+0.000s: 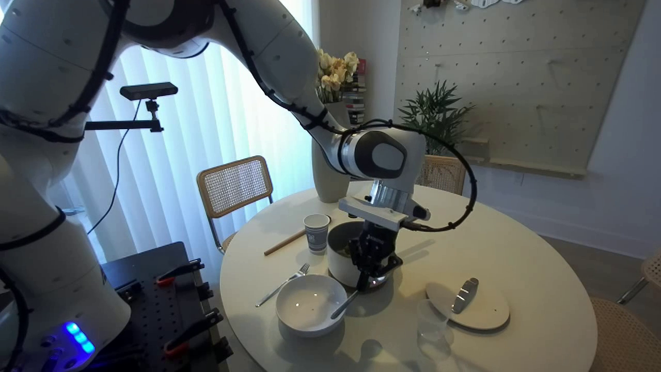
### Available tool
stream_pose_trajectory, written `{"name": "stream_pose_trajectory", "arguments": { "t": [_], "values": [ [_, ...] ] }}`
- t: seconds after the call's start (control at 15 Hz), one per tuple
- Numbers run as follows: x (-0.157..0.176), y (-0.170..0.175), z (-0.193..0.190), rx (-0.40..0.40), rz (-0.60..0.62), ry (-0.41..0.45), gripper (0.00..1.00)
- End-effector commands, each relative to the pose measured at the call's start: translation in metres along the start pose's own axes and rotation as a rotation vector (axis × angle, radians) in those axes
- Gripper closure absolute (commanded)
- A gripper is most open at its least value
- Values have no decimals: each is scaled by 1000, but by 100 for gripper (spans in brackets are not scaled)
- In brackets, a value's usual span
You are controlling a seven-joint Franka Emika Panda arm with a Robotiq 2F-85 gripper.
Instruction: Swap the places of the cup and the cutlery
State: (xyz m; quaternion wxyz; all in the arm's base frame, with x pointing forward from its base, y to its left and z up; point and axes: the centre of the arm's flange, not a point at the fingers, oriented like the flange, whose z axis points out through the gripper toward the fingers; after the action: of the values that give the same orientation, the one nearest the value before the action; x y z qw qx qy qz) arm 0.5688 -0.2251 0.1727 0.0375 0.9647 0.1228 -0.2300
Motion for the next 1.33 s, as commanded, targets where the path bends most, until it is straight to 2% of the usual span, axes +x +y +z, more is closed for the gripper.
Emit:
{"name": "stream_pose_trajectory", "arguments": {
  "t": [0.0,0.87,1.27],
  "values": [
    [-21,-39,-15,-7,39,-30,98],
    [-41,-196,-22,-39,36,-65,98],
    [-55,-243,-12,-27,-11,-84,98]
  ]
}}
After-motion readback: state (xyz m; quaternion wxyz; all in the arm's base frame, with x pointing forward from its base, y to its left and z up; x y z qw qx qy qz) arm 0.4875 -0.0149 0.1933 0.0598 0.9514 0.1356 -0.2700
